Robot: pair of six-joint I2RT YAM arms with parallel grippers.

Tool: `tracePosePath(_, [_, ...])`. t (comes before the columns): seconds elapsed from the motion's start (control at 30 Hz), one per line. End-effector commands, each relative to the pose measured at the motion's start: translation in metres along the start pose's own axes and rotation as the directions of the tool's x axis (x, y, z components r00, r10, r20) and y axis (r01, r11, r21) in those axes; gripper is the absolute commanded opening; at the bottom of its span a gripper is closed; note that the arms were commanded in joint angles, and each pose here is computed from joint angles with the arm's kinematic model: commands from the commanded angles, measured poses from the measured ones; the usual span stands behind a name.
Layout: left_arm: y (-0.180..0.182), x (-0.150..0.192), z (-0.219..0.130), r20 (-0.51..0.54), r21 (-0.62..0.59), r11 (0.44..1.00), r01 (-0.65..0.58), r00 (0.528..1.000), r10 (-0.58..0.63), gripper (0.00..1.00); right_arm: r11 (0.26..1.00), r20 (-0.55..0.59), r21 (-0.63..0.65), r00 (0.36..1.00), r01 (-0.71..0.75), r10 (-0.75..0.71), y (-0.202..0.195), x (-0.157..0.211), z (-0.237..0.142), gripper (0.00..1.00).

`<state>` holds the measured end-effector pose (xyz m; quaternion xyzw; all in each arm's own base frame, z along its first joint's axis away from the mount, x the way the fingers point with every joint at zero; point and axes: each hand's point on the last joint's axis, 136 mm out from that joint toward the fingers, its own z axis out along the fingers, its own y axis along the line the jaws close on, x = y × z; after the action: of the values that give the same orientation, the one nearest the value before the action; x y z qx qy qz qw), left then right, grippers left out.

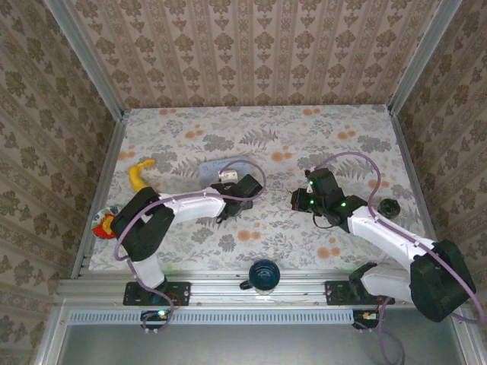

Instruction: Unlock the padlock with the key

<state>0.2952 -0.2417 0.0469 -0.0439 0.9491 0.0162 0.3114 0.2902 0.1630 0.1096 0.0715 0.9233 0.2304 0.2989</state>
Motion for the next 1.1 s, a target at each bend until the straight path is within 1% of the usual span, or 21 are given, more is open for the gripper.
tracePosePath(0.0, [0.006,0.001,0.001,-0.020,-0.036,0.999,0.025,0.999,-0.026,0.92,1.000,0.024,0.028,1.000,0.008,-0.009,0.000,-0.012,-0.002,0.00])
tracePosePath(0.2, [0.017,0.006,-0.001,-0.030,-0.061,0.996,0.060,0.998,-0.062,0.88,1.000,0.022,0.024,1.000,0.005,-0.006,0.001,-0.012,0.000,0.00])
tracePosePath(0.37, [0.024,0.013,-0.004,-0.044,-0.056,0.995,0.079,0.996,-0.082,0.88,1.000,0.013,0.017,1.000,0.001,-0.001,0.003,-0.012,0.002,0.00])
tracePosePath(0.7, [0.004,0.014,-0.002,-0.081,0.015,0.991,0.132,0.988,-0.131,0.88,1.000,0.011,0.022,1.000,0.003,-0.003,0.002,-0.012,0.001,0.00])
tracePosePath(0.87, [-0.001,0.007,-0.002,-0.078,0.023,0.991,0.132,0.989,-0.129,0.84,1.000,0.014,0.019,1.000,0.002,-0.002,0.002,-0.011,0.000,0.00])
tracePosePath(1.07, [0.001,0.001,0.000,-0.071,0.018,0.991,0.136,0.988,-0.134,0.81,1.000,0.020,0.014,1.000,0.003,-0.003,0.003,-0.013,0.001,0.00])
